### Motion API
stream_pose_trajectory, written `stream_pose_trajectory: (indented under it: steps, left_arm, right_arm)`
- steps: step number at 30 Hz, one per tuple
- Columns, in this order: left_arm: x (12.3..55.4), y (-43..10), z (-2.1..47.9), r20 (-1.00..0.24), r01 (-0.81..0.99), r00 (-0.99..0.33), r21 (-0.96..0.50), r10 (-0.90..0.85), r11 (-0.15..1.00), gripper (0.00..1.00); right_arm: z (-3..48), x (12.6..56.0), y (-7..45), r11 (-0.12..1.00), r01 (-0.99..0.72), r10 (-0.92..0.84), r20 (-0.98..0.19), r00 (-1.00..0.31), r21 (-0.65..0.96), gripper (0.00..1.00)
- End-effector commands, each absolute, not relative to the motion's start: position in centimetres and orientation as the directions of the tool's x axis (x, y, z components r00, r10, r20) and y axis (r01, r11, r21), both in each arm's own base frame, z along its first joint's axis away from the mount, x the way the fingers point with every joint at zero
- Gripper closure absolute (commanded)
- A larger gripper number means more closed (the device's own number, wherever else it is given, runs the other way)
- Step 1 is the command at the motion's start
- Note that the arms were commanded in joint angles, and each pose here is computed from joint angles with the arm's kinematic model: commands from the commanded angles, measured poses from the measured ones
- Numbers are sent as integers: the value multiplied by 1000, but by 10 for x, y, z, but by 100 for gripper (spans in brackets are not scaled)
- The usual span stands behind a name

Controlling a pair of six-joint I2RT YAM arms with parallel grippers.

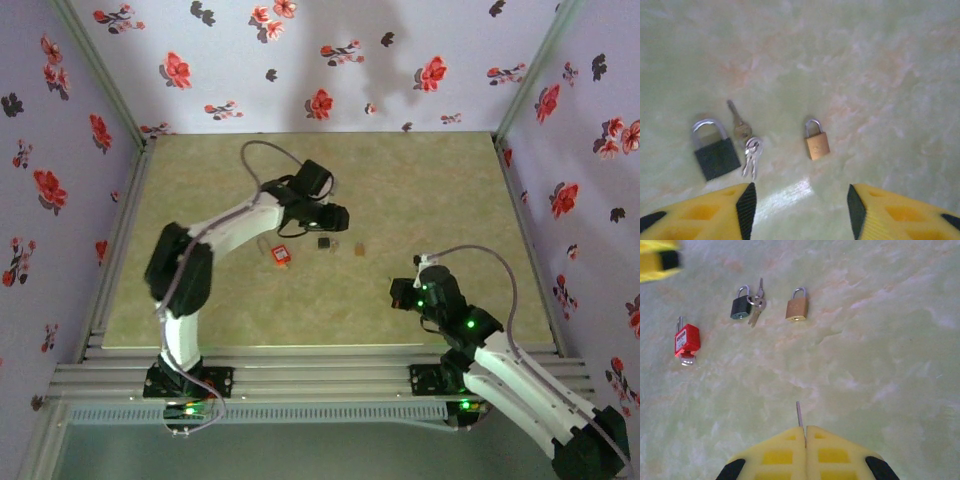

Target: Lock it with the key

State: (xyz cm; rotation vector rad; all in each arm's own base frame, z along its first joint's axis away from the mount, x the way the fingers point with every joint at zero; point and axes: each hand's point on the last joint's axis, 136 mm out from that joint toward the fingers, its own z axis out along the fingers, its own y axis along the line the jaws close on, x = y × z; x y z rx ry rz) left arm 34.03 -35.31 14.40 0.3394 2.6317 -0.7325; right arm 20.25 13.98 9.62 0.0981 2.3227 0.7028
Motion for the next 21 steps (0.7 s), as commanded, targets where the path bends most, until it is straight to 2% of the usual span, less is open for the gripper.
stream_pose_trajectory:
  steps: [1,7,8,9,10,11,21]
  left_arm:
    - [338,-338,169,-558,341,-828,-410,63,846,40]
    - [310,-301,195,-699,366,-715,-340,28,866,27]
    - [305,-294,198,-721,368,-693,-335,15,867,18]
    - [300,-288,199,-737,368,-676,-332,5,869,16]
    - [296,-279,200,-753,361,-658,-330,-13,872,3]
    - [291,-270,199,-767,355,-641,-327,-27,876,0]
    - [278,-196,165,-840,182,-530,-246,-115,952,0]
  right_arm:
    - [96,210,139,852,-124,269,-629,-730,509,100]
    - [92,218,143,863,-121,253,-627,-737,491,100]
    - [91,220,145,864,-121,248,-624,-741,488,100]
    - [90,221,147,865,-122,244,-621,-745,486,100]
    - [90,224,149,866,-121,241,-617,-749,485,100]
    - [89,226,151,867,-119,238,-613,-753,483,100]
    - [100,260,168,905,-87,197,-593,-781,416,100]
